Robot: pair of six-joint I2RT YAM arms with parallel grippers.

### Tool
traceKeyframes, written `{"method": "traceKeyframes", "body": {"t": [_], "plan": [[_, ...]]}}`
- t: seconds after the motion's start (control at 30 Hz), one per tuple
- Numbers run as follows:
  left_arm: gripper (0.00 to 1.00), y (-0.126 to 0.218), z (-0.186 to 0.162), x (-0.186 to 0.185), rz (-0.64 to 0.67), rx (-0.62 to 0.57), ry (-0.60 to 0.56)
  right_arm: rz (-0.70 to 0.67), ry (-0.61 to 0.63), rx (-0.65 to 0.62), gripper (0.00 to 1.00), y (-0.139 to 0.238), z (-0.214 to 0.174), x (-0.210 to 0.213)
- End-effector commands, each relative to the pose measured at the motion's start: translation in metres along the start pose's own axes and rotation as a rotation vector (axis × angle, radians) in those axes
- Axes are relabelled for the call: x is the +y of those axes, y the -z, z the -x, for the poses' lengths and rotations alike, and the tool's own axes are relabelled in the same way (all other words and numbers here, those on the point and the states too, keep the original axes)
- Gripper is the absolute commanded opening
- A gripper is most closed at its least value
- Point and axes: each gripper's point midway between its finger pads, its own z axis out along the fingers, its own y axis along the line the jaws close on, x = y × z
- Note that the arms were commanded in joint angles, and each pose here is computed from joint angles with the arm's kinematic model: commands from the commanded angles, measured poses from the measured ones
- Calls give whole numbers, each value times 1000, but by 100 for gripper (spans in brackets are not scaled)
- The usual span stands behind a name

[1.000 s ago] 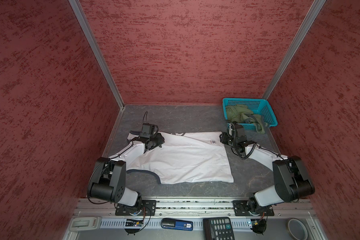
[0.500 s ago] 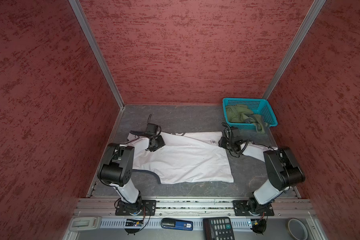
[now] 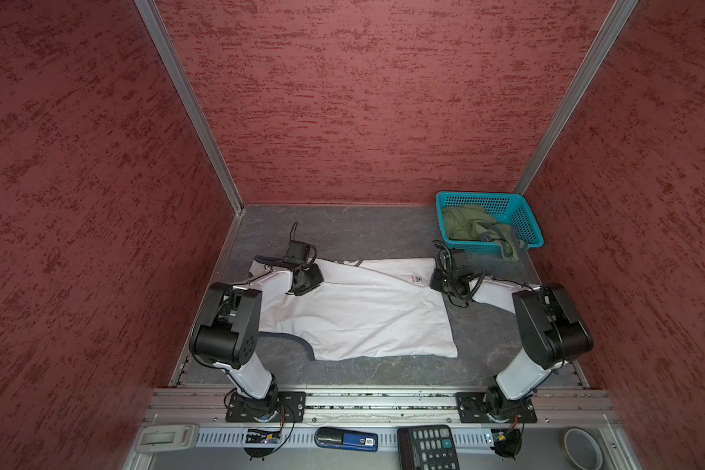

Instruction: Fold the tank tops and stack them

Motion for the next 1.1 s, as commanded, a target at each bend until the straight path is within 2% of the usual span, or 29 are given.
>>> {"method": "traceKeyframes", "body": {"t": [0.0,0.2,0.4,0.47,0.53,0.63,0.73,0.83,0.93,1.07], "plan": [[6,13,0,-6,-23,-25,-11,-21,12,-39,11,10,12,2],[5,21,-4,-5,-27,-33,-20,-54,27,-57,9,14,17,-3],[5,15,-22,6,-17,6,-12,-91,31,-59,8,13,15,-11],[7,8,-29,12,-7,32,-6,-96,32,-55,8,11,14,-12],[14,1,-35,15,2,59,-2,-89,35,-49,9,9,13,-11],[30,-1,-36,17,13,67,0,-89,38,-52,22,11,14,-10],[43,11,-25,13,17,24,-13,-92,51,-78,36,21,23,-7],[50,32,-7,7,34,-38,-45,-92,71,-104,47,36,33,-2],[56,57,18,11,78,-105,-44,-57,94,-128,51,50,40,12],[64,72,55,36,118,-142,72,33,128,-129,55,54,39,38]]}}
